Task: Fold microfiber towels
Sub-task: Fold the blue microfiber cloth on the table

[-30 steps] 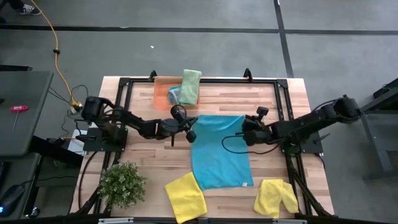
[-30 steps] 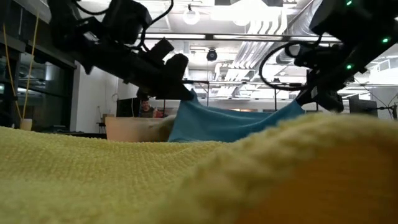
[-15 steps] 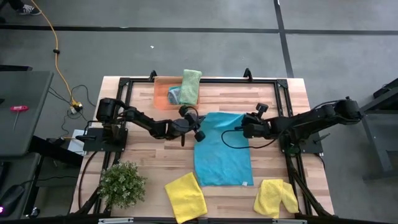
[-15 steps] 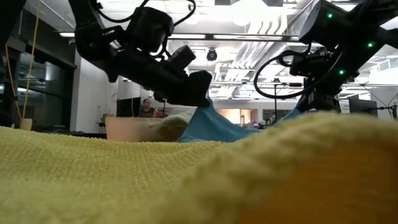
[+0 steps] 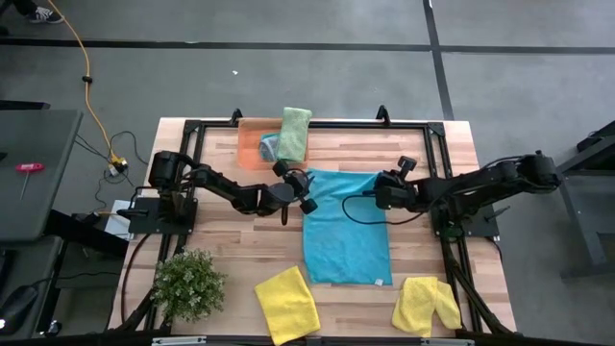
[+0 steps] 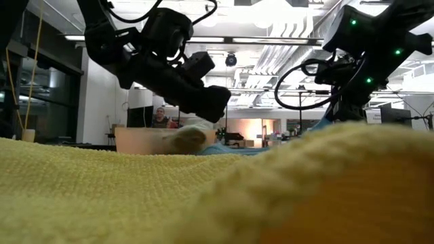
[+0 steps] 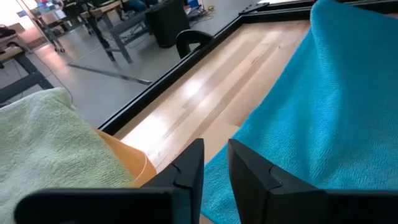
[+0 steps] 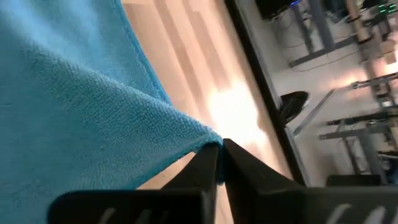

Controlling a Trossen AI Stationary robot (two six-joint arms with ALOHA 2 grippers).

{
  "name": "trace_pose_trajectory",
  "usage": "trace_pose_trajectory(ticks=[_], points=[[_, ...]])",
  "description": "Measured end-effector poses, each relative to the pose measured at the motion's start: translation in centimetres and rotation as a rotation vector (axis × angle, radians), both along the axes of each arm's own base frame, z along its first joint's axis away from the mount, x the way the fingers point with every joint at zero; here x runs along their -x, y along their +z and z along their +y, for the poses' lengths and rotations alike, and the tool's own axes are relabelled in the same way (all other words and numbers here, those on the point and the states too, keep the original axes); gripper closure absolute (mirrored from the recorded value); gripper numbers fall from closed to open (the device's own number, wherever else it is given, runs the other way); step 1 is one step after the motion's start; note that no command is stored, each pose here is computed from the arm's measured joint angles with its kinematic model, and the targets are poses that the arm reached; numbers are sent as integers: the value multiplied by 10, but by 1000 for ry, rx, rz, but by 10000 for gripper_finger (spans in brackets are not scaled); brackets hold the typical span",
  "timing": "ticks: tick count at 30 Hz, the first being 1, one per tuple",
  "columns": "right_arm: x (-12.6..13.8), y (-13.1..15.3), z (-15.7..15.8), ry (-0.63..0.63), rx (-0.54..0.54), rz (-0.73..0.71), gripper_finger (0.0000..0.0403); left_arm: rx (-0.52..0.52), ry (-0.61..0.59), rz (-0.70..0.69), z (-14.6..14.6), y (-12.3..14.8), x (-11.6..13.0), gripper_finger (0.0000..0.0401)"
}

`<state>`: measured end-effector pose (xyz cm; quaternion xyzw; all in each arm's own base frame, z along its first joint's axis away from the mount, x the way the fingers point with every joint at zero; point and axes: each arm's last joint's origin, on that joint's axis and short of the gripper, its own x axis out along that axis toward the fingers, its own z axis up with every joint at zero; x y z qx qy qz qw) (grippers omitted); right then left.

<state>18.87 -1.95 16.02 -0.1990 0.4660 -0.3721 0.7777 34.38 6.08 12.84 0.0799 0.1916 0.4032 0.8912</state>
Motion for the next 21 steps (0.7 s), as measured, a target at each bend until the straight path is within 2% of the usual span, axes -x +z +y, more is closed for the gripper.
trace_pose_trajectory(ticks=[3, 8, 11, 14, 17, 21], points=[[1, -1, -2, -1, -45, 4, 360, -7, 4, 8, 0, 0, 0, 326], [5, -3, -5, -50, -77, 8, 276, -23, -1, 12, 0, 6, 1, 302], [10, -3, -5, -66, -65, 63, 233, -46, -18, 69, -1, 14, 1, 289], [12, 3, -4, -69, -78, 68, 206, -39, -70, 164, -10, 24, 7, 278], [15, 11, 4, 4, -167, 14, 196, 31, -234, 214, -27, 40, 13, 269], [18, 26, 18, 140, -332, -124, 194, 238, -570, 209, -55, 57, 24, 262]])
